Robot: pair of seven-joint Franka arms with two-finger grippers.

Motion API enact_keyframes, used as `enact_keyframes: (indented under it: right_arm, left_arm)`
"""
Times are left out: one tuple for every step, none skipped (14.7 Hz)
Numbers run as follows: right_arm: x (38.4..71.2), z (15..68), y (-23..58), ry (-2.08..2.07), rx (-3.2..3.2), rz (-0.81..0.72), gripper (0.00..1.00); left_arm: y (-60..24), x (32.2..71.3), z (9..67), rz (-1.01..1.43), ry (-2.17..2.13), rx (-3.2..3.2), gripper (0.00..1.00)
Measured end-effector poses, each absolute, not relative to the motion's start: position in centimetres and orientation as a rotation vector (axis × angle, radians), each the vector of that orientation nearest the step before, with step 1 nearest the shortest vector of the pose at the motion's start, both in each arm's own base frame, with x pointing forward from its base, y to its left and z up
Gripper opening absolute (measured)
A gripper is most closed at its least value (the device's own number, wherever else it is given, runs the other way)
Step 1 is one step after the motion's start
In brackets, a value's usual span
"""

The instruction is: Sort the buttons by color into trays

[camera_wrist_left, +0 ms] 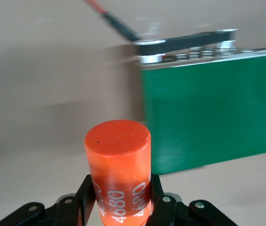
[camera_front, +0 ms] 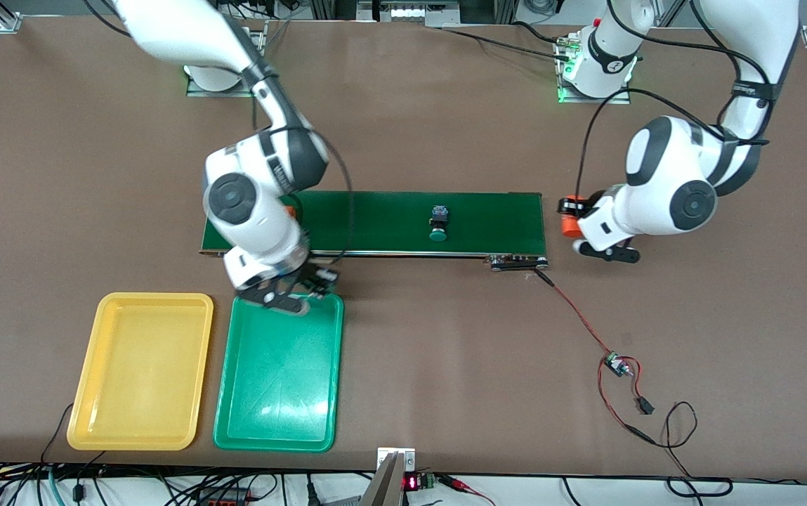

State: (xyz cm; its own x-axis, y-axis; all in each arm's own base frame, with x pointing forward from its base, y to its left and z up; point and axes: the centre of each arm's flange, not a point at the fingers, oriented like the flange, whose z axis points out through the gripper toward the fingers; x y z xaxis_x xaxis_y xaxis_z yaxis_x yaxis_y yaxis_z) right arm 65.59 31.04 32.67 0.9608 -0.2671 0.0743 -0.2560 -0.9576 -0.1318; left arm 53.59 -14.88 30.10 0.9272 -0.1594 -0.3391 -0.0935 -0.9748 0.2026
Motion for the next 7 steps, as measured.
enact_keyframes:
  right_arm:
    - [66.6,31.9,29.1,0.395,-3.001,-0.135,0.41]
    - [67.4,30.9,27.3,0.381,-3.014,-0.127,0.41]
    - [68.3,29.8,25.5,0.362,-3.026,-0.12,0.41]
    - [69.2,28.6,23.7,0.345,-3.038,-0.113,0.41]
    - [70.1,27.4,22.2,0.325,-3.048,-0.109,0.41]
    - [70.9,26.2,21.1,0.303,-3.055,-0.113,0.41]
    - [71.4,25.2,20.5,0.291,-3.057,-0.126,0.41]
  left_arm:
    - [-16.2,53.6,30.6,-0.517,-0.249,2.896,0.51]
    - [-17.4,53.5,31.1,-0.499,-0.331,2.886,0.51]
    - [-18.3,53.5,31.4,-0.48,-0.423,2.875,0.51]
    - [-18.9,53.6,31.6,-0.447,-0.539,2.862,0.51]
    - [-19.6,53.8,31.7,-0.392,-0.674,2.838,0.51]
    - [-20.6,53.8,31.8,-0.338,-0.802,2.805,0.51]
    - [-21.6,53.7,31.7,-0.305,-0.906,2.774,0.51]
